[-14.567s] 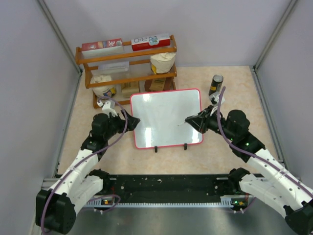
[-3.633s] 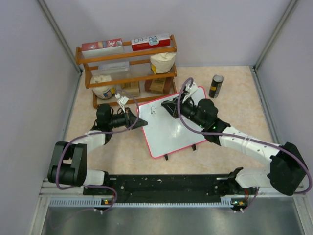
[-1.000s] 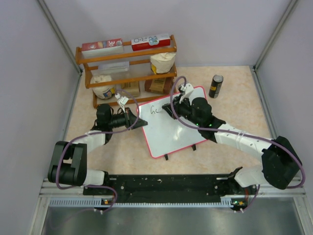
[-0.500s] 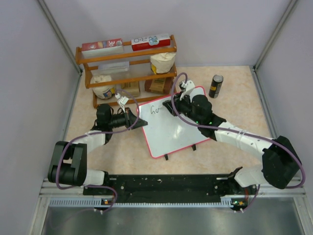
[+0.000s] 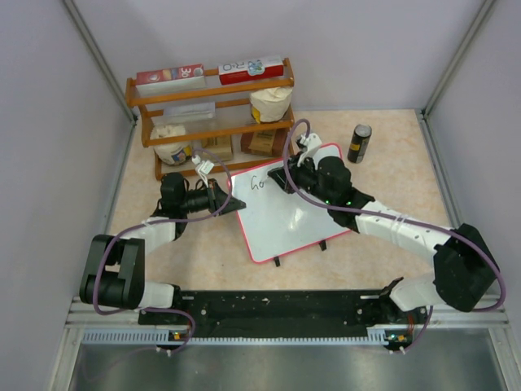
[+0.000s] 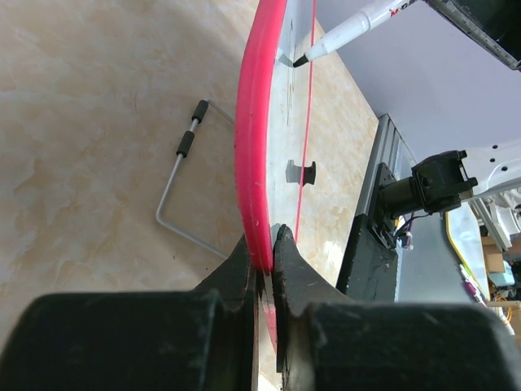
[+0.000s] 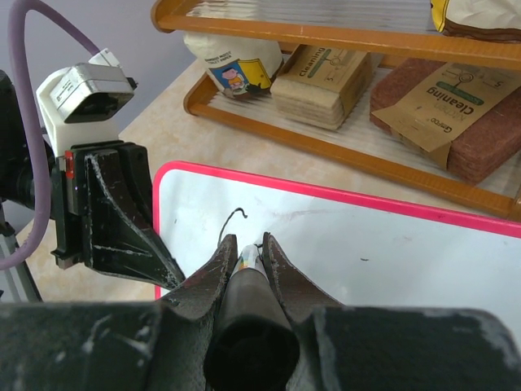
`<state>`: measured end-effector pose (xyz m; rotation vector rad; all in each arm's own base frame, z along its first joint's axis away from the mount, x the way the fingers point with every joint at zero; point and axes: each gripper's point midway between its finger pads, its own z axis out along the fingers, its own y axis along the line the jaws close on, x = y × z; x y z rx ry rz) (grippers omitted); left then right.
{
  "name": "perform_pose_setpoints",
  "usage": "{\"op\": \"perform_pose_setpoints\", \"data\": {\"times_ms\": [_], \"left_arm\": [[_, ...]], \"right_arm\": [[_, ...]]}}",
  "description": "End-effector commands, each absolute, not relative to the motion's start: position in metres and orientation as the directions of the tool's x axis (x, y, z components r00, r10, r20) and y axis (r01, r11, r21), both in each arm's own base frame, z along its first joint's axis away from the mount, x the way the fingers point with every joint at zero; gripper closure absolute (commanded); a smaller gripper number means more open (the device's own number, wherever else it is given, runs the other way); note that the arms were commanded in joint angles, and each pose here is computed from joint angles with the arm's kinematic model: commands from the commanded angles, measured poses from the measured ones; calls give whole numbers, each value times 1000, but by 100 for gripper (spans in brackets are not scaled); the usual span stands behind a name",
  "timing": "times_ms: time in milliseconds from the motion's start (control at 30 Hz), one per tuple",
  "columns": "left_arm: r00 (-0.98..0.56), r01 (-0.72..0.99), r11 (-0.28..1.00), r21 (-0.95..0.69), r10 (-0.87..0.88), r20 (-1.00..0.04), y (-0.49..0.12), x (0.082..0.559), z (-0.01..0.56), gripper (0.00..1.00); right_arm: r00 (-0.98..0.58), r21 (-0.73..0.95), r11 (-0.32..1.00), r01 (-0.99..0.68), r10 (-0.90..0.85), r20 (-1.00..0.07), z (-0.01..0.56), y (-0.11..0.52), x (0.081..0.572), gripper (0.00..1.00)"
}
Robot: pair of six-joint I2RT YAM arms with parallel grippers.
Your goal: Write a sentence on the whiteboard
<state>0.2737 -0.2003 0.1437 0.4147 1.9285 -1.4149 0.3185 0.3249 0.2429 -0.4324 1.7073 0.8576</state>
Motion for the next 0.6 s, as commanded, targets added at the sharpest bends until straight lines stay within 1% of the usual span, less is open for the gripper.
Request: {"op": "perform_pose_setpoints", "data": {"times_ms": [0, 200, 400, 567], "left_arm": [[-689, 663, 381, -645, -26, -724, -201, 254, 100, 100], [-689, 663, 381, -645, -26, -724, -201, 254, 100, 100], [-689, 662, 382, -644, -27, -724, -201, 254, 100, 100], [-689, 662, 382, -644, -27, -724, -201, 254, 100, 100]], "right_arm": [[-274, 342, 644, -684, 207, -939, 272, 324, 319, 100], [-220, 372, 630, -682, 308, -925, 302, 306, 314, 100], [-228, 372, 671, -641, 297, -927, 291, 292, 326, 100], [-247, 379, 665, -644, 288, -925, 286, 296, 327, 100]]}}
